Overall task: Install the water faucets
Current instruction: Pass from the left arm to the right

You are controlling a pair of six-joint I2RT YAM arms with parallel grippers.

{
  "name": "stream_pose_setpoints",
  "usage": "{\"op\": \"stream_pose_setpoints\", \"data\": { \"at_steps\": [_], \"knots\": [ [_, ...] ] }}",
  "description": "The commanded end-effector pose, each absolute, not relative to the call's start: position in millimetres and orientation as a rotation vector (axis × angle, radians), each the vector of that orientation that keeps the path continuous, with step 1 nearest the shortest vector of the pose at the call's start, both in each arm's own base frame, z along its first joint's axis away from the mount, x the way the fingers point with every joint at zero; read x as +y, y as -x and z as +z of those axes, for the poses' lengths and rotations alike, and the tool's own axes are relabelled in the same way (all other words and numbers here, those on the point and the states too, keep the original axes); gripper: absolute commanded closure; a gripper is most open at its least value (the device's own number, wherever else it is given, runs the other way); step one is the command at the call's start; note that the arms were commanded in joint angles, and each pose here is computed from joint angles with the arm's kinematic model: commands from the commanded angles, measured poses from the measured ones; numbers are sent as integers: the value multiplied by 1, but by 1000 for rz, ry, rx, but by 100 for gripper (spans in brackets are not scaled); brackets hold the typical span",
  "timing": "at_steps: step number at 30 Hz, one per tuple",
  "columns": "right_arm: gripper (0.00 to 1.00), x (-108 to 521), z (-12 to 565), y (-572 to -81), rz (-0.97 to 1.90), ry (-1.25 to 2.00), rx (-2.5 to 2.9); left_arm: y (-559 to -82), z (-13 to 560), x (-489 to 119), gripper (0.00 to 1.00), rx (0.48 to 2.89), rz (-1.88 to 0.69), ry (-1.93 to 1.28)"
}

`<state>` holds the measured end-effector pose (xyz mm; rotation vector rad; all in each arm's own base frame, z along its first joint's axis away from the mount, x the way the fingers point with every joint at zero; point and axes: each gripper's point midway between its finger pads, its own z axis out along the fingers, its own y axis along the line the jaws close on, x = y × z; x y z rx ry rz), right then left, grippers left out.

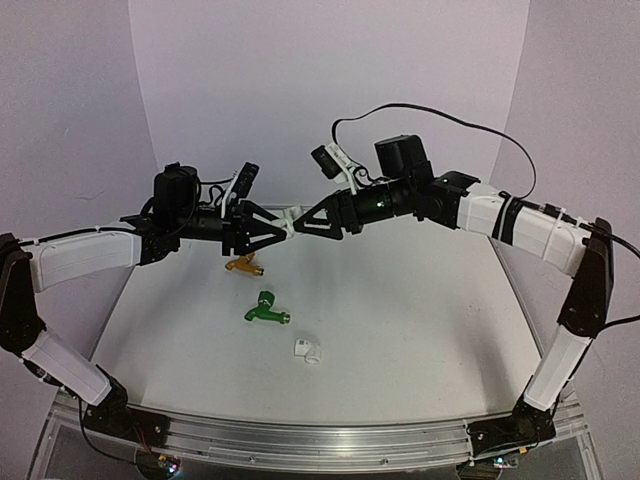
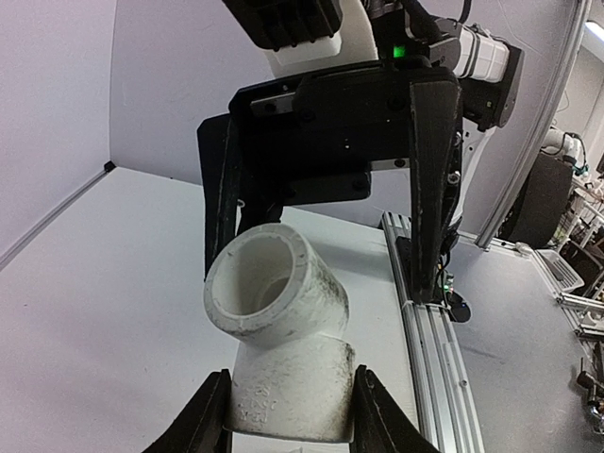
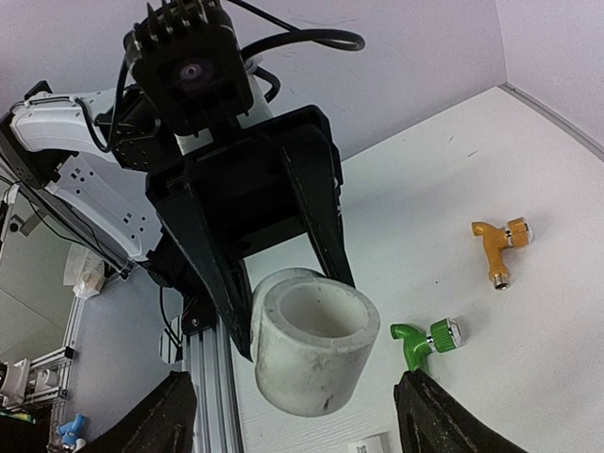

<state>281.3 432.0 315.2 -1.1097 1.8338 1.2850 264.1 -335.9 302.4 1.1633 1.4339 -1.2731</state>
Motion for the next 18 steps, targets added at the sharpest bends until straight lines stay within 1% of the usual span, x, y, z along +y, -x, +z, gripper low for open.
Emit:
{"op": "stream_pose_setpoints", "data": {
  "at_steps": [1, 3, 8, 10, 13, 18],
  "knots": [
    [33, 446, 333, -280, 1318, 1126, 1783, -257, 340, -336, 100, 1279, -1232, -1218],
    [39, 450, 332, -280, 1345, 1135, 1783, -257, 340, -336, 100, 1278, -1231, -1219],
    [49, 458, 328, -277, 1392, 1151, 1793, -255, 341, -335, 100, 1265, -1227, -1228],
    [49, 461, 325, -274, 1422, 1166, 1796, -255, 341, -335, 100, 1262, -1223, -1230],
    [45, 463, 325, -268, 1471, 1197, 1785, -253, 340, -335, 100, 1254, -1226, -1238],
    [50, 463, 324, -265, 1493, 1212, 1780, -250, 341, -334, 100, 1247, -1232, -1252]
  ]
}}
